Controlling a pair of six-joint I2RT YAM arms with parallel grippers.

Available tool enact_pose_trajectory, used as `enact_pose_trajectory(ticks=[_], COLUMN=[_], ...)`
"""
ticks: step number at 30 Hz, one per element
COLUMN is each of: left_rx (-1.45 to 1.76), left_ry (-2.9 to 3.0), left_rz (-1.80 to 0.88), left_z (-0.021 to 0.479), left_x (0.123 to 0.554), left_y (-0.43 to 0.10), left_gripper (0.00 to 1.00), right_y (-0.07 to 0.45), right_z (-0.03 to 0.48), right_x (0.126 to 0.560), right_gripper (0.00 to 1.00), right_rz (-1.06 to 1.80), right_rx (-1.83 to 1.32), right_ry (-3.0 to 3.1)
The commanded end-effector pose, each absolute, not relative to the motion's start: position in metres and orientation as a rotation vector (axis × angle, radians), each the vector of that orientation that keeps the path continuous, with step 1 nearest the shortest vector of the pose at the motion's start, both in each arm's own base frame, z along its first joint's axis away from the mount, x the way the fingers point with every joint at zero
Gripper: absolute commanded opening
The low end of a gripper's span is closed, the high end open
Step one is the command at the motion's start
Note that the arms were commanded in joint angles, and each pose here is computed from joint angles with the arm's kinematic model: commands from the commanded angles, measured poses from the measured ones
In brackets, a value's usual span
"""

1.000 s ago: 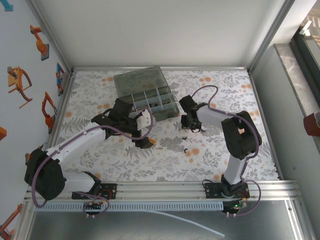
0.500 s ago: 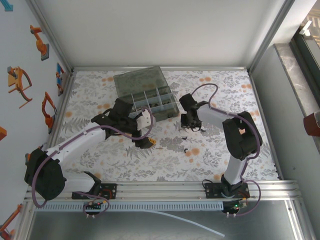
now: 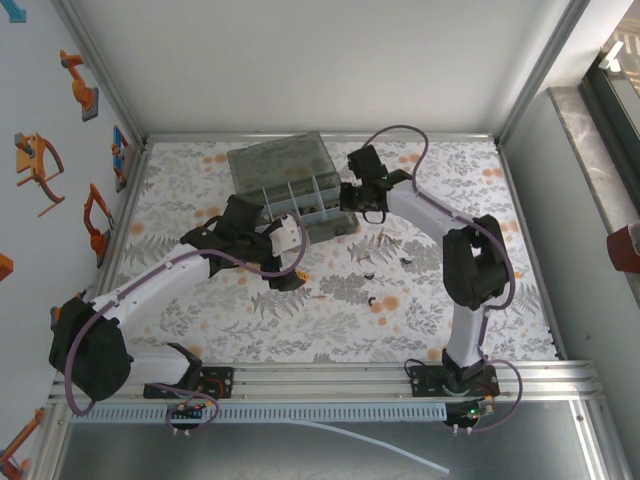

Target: Sort the screws and nuts into containers

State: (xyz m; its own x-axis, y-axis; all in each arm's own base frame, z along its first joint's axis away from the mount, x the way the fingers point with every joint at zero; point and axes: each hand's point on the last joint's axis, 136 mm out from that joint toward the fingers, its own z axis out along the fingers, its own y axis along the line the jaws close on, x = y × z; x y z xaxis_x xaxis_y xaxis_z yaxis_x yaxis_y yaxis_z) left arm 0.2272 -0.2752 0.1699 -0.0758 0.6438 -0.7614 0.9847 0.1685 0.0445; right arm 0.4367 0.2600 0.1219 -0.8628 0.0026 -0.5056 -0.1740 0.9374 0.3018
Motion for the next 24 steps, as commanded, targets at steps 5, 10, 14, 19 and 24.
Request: enact_pose_trajectory(ticks=[5,10,14,19,24], left_rx=[1.485,1.48,1.486,1.51,1.566], left_ry=[1.773,1.764,1.751,1.712,1.652], left_rz=[-0.594,-0.601,-0.649,-0.761,-0.906], left_z=[0.188,0.191,0.193,0.198,0.203], left_x=[0.242,0.241,0.236,0.221,0.196], left_y=[-0.269,-0.269,-0.272,-0.28,-0.298], left_gripper=[0.97,0.97,0.97,0.97,0.97], right_y=[0.298,0.297,0.287,0.24,0.164], right_z=[0.103,0.105,0.126,0.152,0.109], right_x=[0.471,0.478,0.472,0.438,0.365], right_gripper=[0.09,0.25,0.32,0.33,0.34], right_rz=[0.552,0.528,0.497,0.356,0.136], right_rx=[-0.205,-0.197,-0.206,-0.125,0.06], right_ry=[2.551,2.517,2.477,2.452,2.64])
